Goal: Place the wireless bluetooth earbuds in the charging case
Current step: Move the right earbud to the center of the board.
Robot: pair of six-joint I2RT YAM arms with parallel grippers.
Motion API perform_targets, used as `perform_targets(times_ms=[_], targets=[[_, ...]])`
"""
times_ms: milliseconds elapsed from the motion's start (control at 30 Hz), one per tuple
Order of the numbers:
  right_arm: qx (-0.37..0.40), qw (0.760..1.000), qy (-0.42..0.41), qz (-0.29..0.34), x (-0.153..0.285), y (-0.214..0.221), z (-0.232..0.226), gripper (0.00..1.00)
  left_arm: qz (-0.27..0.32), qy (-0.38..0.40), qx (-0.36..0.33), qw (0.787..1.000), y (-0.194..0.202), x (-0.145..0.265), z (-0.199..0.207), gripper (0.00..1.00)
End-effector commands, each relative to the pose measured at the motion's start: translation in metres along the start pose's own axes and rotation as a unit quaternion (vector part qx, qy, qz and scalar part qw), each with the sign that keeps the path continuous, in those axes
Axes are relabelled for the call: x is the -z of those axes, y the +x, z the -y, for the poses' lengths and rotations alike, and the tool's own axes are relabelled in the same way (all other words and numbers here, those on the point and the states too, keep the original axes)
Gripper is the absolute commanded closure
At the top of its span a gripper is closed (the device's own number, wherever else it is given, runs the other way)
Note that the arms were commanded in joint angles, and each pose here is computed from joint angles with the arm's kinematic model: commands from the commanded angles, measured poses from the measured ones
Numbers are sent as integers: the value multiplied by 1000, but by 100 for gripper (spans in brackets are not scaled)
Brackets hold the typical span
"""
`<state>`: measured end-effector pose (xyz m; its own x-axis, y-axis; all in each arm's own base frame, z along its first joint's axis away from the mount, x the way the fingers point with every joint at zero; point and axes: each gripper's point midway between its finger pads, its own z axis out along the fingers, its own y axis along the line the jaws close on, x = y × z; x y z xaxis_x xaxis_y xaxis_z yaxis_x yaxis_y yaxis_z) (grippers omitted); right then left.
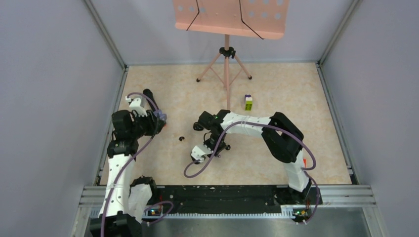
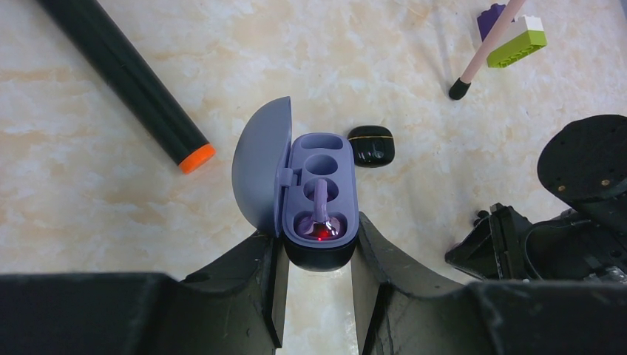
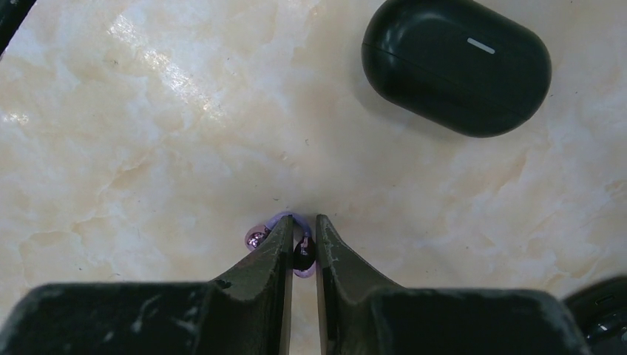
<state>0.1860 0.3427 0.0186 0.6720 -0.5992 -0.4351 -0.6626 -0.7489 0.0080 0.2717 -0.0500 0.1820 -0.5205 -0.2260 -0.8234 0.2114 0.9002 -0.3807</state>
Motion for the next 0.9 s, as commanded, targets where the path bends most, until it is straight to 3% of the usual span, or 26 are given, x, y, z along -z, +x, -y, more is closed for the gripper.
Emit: perform_targets(times_ms=[0,100,200,400,700,767,867], targets=[[9,1000,-15,-25,-10,13,-17,100,20,11,-2,1000,-13,-1,4,100],[-20,999,-1,-26,-11,14,-17,100,19,15,-1,1000,-13,-2,5,100],[-105,993,59,7,4,8,1,100,18,30,-2,999,-14,-2,9,100],[-244,951,179,60,46,6,19,100,5,81,-10,997,-12,-10,21,100],[-376,898,212,84,66,13,15,100,2,87,-6,996,-14,-16,20,100],[-378,898,201,104,67,9,14,100,0,87,-7,996,-13,-15,20,100],[-315,924,187,110,68,5,11,88,-2,85,-6,996,-11,-14,20,100]])
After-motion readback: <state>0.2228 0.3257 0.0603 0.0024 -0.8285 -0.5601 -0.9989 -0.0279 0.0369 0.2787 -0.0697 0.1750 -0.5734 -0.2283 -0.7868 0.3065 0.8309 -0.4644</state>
